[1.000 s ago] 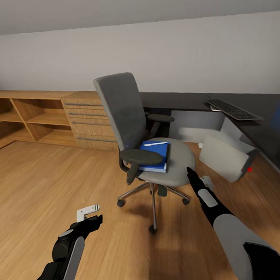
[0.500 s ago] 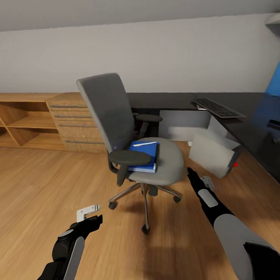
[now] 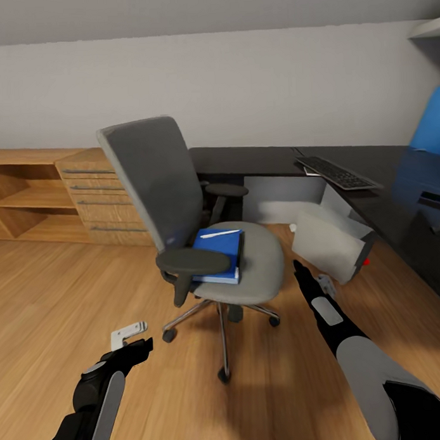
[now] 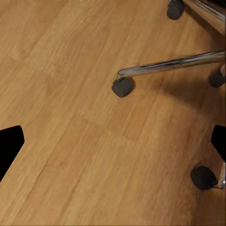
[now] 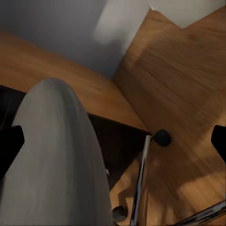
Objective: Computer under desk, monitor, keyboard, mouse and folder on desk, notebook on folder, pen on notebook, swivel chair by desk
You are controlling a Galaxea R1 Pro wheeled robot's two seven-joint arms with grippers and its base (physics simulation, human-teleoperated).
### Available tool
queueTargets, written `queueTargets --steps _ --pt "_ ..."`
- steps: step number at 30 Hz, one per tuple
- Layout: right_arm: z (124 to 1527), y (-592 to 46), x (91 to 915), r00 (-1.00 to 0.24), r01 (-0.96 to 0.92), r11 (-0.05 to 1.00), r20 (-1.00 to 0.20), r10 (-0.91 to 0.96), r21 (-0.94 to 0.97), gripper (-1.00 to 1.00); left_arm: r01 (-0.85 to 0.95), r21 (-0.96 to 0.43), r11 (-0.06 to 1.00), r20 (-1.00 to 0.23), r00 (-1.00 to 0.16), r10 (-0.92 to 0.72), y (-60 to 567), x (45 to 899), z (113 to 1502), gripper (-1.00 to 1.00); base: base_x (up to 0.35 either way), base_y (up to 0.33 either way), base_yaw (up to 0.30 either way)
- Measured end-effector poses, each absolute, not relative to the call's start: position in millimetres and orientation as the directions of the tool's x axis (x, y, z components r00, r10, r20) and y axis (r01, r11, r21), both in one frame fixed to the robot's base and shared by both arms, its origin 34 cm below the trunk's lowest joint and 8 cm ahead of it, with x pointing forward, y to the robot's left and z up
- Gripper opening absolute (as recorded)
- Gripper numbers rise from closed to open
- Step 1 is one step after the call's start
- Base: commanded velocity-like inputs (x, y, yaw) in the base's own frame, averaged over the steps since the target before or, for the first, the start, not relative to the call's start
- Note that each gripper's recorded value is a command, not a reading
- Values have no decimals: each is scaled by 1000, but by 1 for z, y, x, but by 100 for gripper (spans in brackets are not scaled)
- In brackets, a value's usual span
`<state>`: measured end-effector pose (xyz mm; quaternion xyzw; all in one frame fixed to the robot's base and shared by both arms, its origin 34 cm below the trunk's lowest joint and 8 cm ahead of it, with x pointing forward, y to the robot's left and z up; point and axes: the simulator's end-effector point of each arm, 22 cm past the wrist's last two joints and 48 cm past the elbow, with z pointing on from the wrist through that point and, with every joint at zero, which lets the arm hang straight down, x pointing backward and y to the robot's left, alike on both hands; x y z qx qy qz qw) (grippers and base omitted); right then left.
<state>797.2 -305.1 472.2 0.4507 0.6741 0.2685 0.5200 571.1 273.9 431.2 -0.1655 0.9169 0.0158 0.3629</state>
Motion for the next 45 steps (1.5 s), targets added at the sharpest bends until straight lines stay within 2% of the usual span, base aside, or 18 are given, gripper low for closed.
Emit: queueTargets --steps 10,23,34,45 --pt "469 -277 797 -83 314 444 -442 893 839 100 -352 -120 928 -716 -617 -327 281 580 446 100 138 0 0" --pt "470 -276 797 -85 313 445 -442 893 839 100 -330 -125 936 -716 -623 -316 269 582 447 100 168 0 0" --pt "469 -275 797 -85 314 444 -441 894 839 100 -335 -123 934 -715 -623 -318 272 582 446 100 21 0 20" --pt "469 -275 798 -83 315 443 -441 894 839 100 -335 -123 934 -716 -622 -317 272 582 447 100 0 0 167"
